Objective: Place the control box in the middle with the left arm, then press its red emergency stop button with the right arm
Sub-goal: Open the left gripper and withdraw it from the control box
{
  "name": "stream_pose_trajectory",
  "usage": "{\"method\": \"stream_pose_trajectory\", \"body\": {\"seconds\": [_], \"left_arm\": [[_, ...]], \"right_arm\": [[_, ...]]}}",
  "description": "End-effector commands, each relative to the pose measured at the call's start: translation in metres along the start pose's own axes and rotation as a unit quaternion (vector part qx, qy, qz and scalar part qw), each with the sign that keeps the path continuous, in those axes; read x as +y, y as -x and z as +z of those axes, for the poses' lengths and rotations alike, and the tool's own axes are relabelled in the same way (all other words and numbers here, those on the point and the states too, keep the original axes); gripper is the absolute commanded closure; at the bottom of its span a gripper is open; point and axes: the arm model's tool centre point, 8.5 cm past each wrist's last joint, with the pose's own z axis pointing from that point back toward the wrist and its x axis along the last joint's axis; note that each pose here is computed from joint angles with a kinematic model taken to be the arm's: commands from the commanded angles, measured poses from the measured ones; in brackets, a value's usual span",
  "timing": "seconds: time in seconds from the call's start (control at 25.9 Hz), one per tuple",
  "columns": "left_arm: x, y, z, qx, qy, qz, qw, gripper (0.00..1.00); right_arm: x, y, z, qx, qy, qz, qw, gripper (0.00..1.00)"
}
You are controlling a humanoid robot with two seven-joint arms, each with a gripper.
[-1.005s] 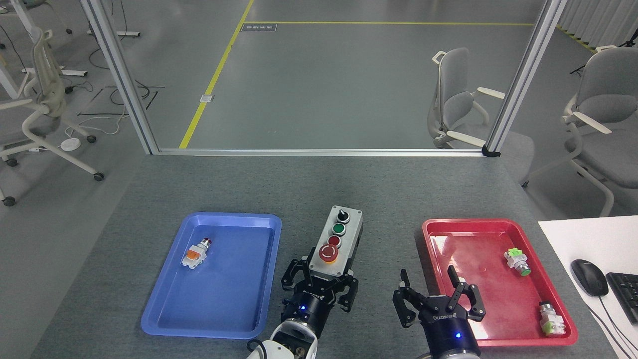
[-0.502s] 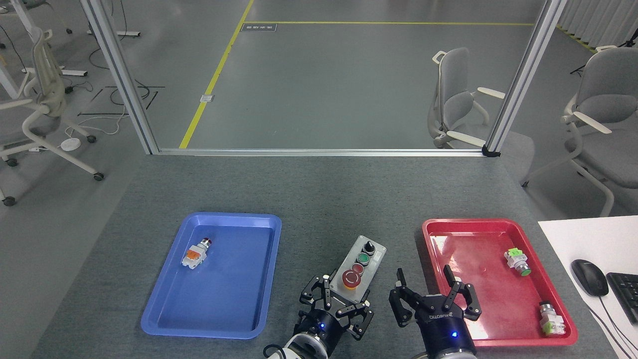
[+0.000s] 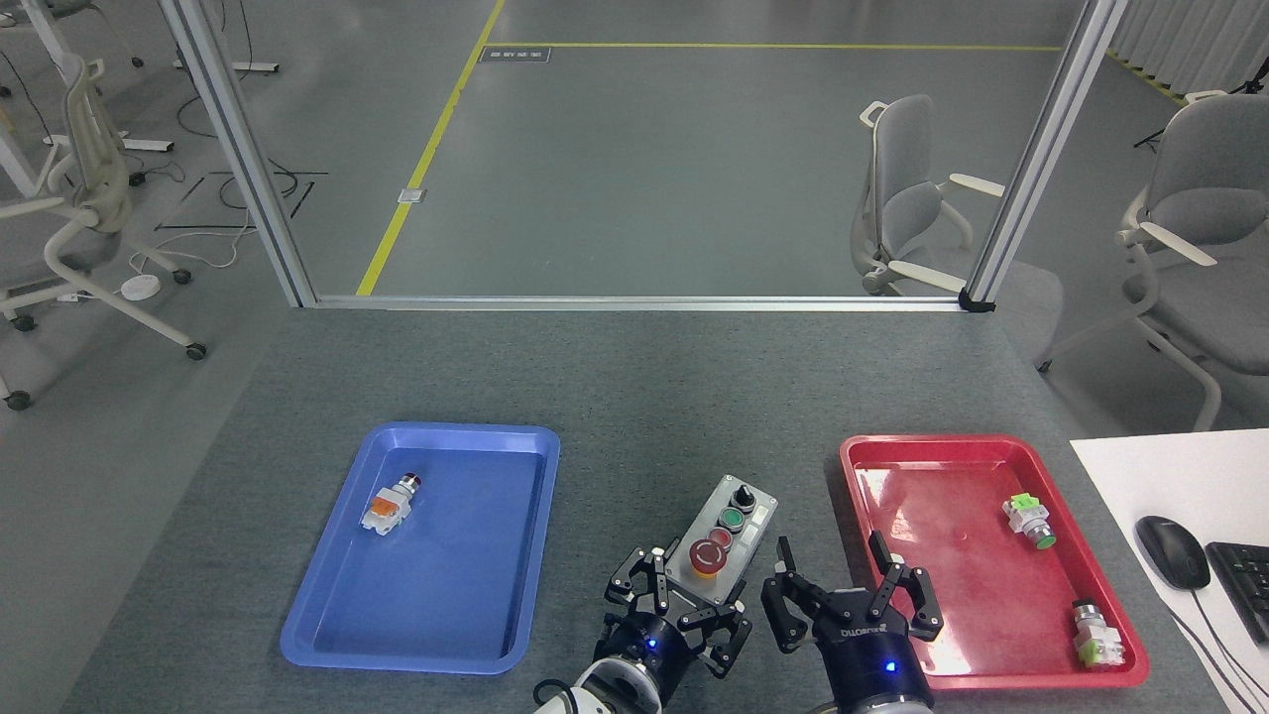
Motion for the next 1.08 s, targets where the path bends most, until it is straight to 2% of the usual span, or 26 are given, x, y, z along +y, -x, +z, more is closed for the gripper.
{"method": "stream_pose_trajectory", "body": {"seconds": [0.0,0.19,0.31,0.5,0.58,0.62,0.66,0.7,0.73,0.81,0.89,0.97,1.04], "left_arm": [[0.009,0.000,0.000,0.005,-0.021,0.006,1.000,0.02],[0.009,-0.006,0.014,0.001,-0.034,0.024,0.999,0.02],[-0.008,0.032,0.042,0.014,-0.036,0.010,0.999,0.02],[-0.023,0.076,0.098,0.034,-0.044,0.037,0.998,0.01],[-0.026,0.096,0.122,0.044,-0.049,0.053,0.996,0.01],[-0.025,0.105,0.132,0.049,-0.055,0.062,0.995,0.01],[-0.023,0.115,0.143,0.056,-0.063,0.073,0.994,0.01],[-0.021,0.128,0.157,0.066,-0.071,0.080,0.992,0.01],[-0.016,0.144,0.169,0.077,-0.083,0.084,0.990,0.01],[-0.008,0.178,0.192,0.103,-0.104,0.086,0.985,0.01],[-0.002,0.218,0.211,0.139,-0.120,0.081,0.980,0.01],[0.004,0.251,0.225,0.177,-0.134,0.076,0.972,0.01],[0.007,0.274,0.233,0.210,-0.142,0.073,0.964,0.01]], "right_arm": [[0.001,-0.002,0.000,0.000,-0.002,0.002,1.000,0.04],[0.001,-0.004,0.000,-0.001,-0.002,0.003,1.000,0.06],[0.001,-0.005,-0.001,-0.003,-0.002,0.003,1.000,0.11],[0.002,-0.009,-0.001,-0.004,-0.004,-0.001,1.000,0.15],[0.002,-0.014,-0.001,-0.010,-0.004,-0.003,1.000,0.22],[0.003,-0.017,-0.001,-0.011,-0.004,-0.004,1.000,0.26],[0.002,-0.018,-0.002,-0.010,-0.004,-0.005,1.000,0.38],[0.003,-0.021,-0.002,-0.009,-0.005,-0.008,1.000,0.57],[0.005,-0.022,-0.002,-0.010,-0.007,-0.010,1.000,0.71],[0.007,-0.031,-0.003,-0.021,-0.008,-0.011,1.000,0.87],[0.007,-0.044,-0.005,-0.037,-0.009,-0.012,0.999,0.99],[0.005,-0.056,-0.009,-0.050,-0.012,-0.014,0.999,1.00],[0.008,-0.070,-0.012,-0.065,-0.019,-0.004,0.998,1.00]]}}
